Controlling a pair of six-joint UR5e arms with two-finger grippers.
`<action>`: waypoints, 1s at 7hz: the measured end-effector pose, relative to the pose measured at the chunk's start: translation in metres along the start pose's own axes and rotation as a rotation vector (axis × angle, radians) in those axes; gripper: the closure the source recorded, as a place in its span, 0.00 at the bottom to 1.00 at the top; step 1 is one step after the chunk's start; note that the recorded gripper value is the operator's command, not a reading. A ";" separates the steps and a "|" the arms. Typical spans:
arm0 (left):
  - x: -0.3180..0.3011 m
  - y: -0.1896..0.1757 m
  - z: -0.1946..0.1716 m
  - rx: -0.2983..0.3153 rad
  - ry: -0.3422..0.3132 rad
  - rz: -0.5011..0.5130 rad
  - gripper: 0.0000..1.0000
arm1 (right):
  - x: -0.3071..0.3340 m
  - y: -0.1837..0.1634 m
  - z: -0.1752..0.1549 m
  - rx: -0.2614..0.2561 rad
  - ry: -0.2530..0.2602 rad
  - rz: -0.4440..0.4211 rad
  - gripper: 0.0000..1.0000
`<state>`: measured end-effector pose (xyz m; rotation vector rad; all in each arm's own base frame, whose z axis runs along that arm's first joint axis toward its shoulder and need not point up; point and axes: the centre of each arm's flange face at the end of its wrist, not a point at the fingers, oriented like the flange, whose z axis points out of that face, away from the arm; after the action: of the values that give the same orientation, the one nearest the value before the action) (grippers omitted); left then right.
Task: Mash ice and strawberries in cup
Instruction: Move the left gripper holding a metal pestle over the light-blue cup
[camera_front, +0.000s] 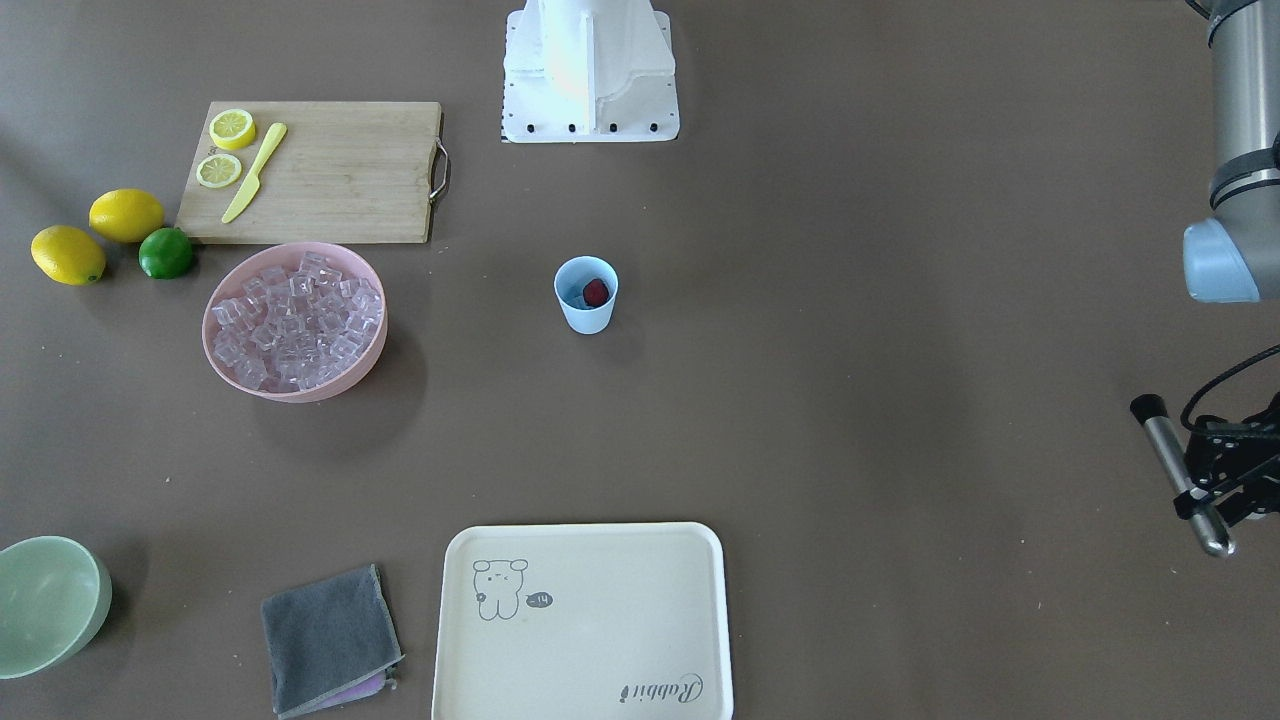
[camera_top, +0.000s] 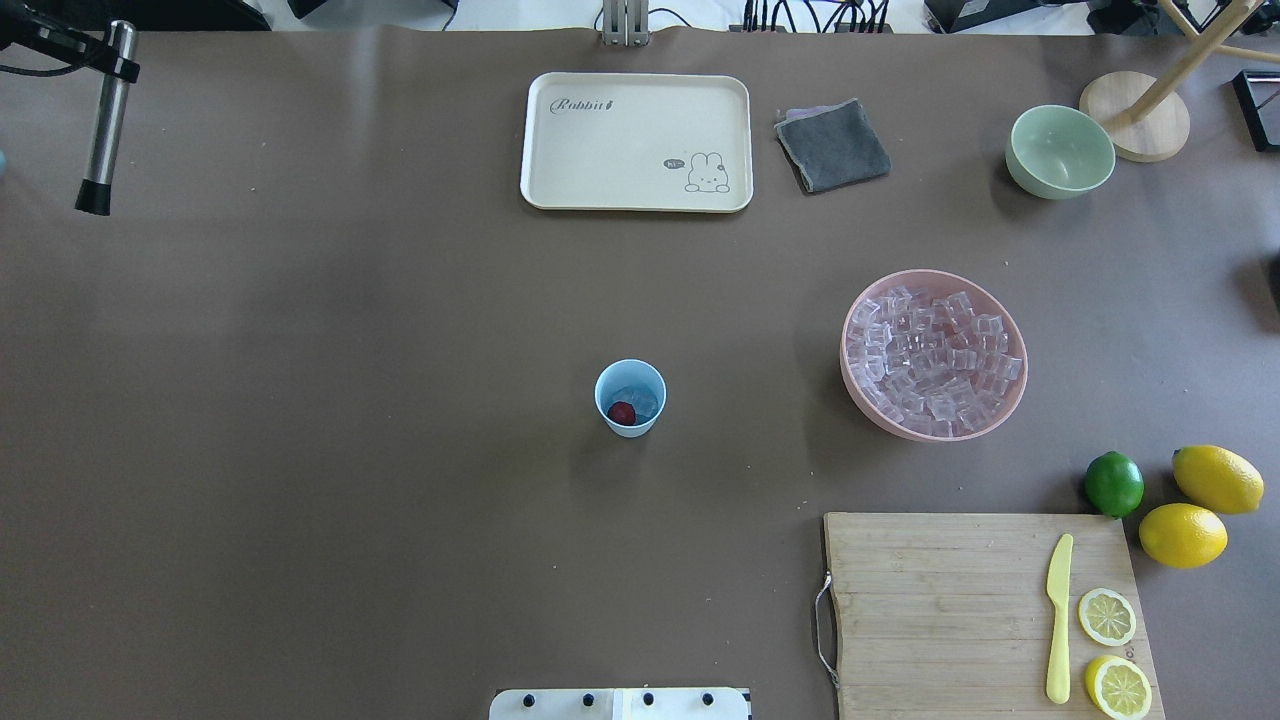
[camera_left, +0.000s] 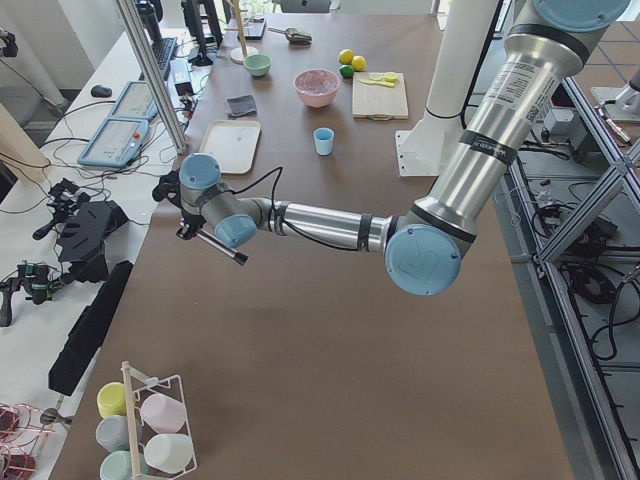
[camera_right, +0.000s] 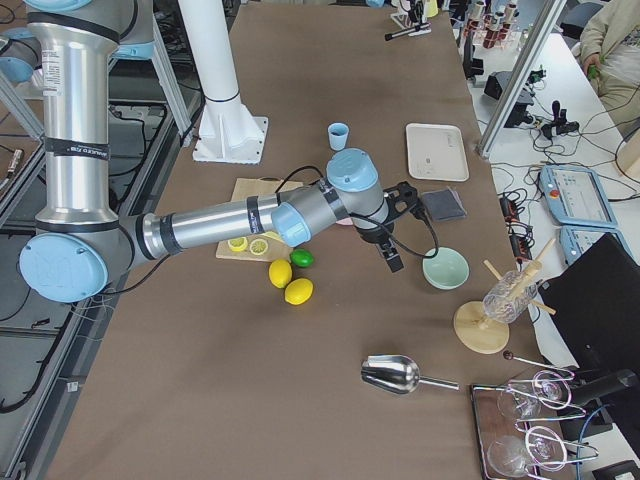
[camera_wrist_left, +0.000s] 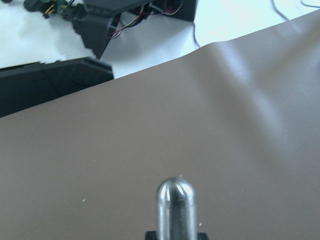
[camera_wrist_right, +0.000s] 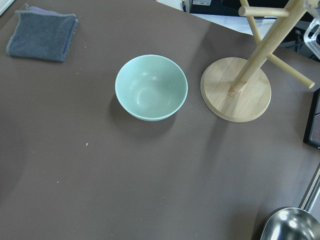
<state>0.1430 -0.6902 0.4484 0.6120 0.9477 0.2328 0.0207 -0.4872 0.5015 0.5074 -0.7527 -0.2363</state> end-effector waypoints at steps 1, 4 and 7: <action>0.041 -0.014 0.009 0.064 0.065 0.033 1.00 | 0.001 0.000 0.000 0.000 0.002 0.005 0.00; 0.131 -0.024 0.023 0.237 0.235 0.125 1.00 | 0.009 0.002 -0.003 0.005 0.021 0.023 0.00; 0.191 -0.016 0.023 0.347 0.417 0.165 1.00 | 0.015 0.004 -0.006 0.009 0.032 0.037 0.00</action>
<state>0.2709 -0.6268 0.3178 0.9874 1.3560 0.3557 0.0360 -0.4874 0.5085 0.5040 -0.7315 -0.1903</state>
